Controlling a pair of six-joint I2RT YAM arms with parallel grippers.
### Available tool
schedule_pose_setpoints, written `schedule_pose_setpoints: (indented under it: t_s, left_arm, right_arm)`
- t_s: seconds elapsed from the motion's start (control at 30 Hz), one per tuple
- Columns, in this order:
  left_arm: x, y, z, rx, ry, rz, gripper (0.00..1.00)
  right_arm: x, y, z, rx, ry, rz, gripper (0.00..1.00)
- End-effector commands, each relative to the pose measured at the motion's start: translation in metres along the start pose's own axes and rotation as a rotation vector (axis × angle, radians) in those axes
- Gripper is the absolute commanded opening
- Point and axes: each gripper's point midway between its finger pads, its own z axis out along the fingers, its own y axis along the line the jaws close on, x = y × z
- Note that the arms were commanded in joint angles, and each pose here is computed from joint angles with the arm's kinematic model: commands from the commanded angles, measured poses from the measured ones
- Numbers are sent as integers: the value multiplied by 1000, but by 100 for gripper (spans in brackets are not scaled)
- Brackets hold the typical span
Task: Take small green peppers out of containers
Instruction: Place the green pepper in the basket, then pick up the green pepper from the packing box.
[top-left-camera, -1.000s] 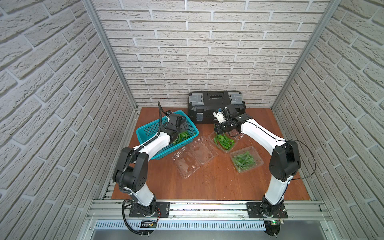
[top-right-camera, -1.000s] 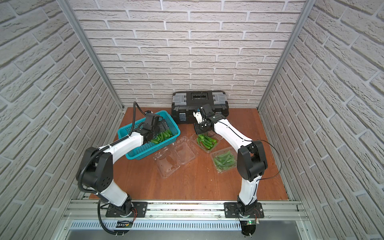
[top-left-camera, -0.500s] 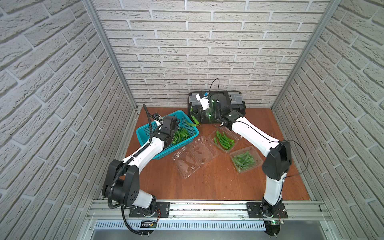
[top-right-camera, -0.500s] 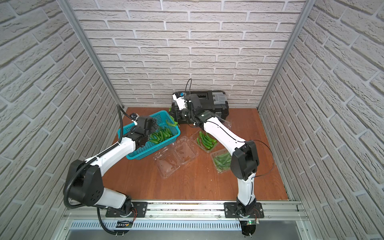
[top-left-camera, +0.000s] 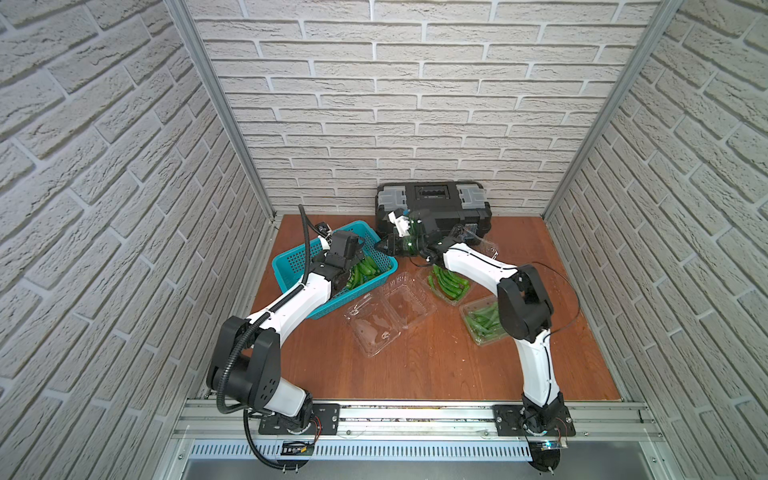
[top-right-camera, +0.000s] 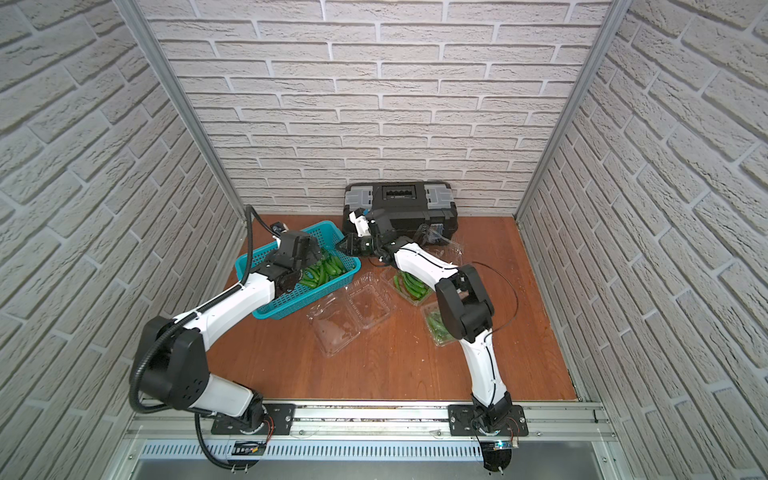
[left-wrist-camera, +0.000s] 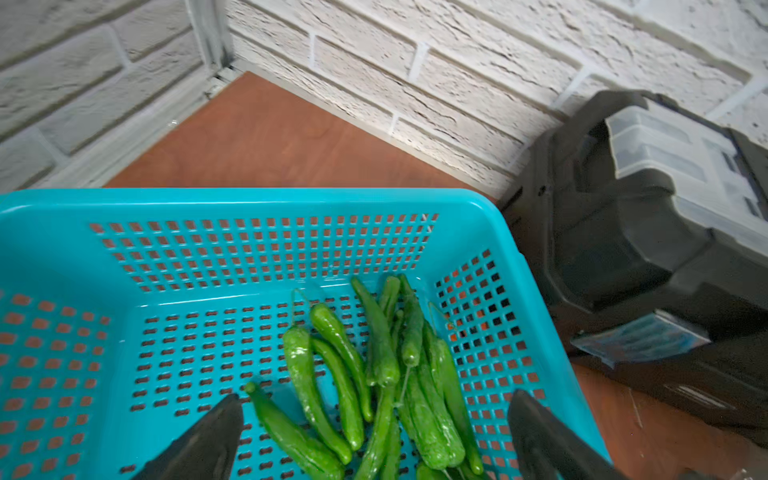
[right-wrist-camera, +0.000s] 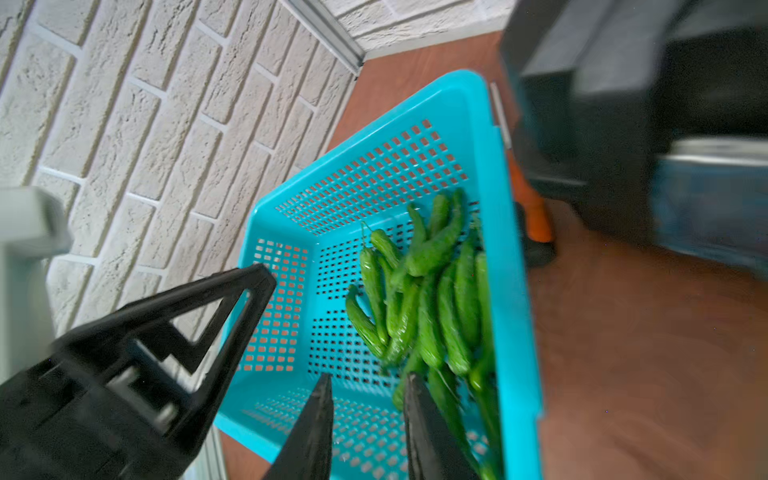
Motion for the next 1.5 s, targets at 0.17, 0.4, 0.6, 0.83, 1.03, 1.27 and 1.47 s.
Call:
schedule_pose_setpoints:
  t_s: [0.17, 0.4, 0.6, 0.83, 1.03, 1.27, 1.47]
  left_arm:
    - [14, -49, 18, 177, 92, 37, 98]
    - [21, -53, 23, 185, 119, 32, 98]
    - [24, -51, 24, 181, 128, 25, 98]
    - [22, -50, 22, 178, 123, 24, 98]
    - [20, -51, 22, 181, 121, 30, 98]
    - [21, -50, 22, 177, 122, 33, 98]
    - [18, -51, 22, 180, 111, 27, 98]
  right_arm:
    - [35, -91, -93, 491, 73, -94, 28]
    - [87, -134, -104, 598, 284, -116, 25]
    - [118, -141, -86, 531, 407, -105, 24]
    - [117, -152, -63, 523, 409, -92, 25]
    - [124, -164, -44, 524, 442, -73, 30]
    - [136, -173, -33, 524, 461, -46, 24]
    - [118, -161, -45, 523, 393, -66, 8]
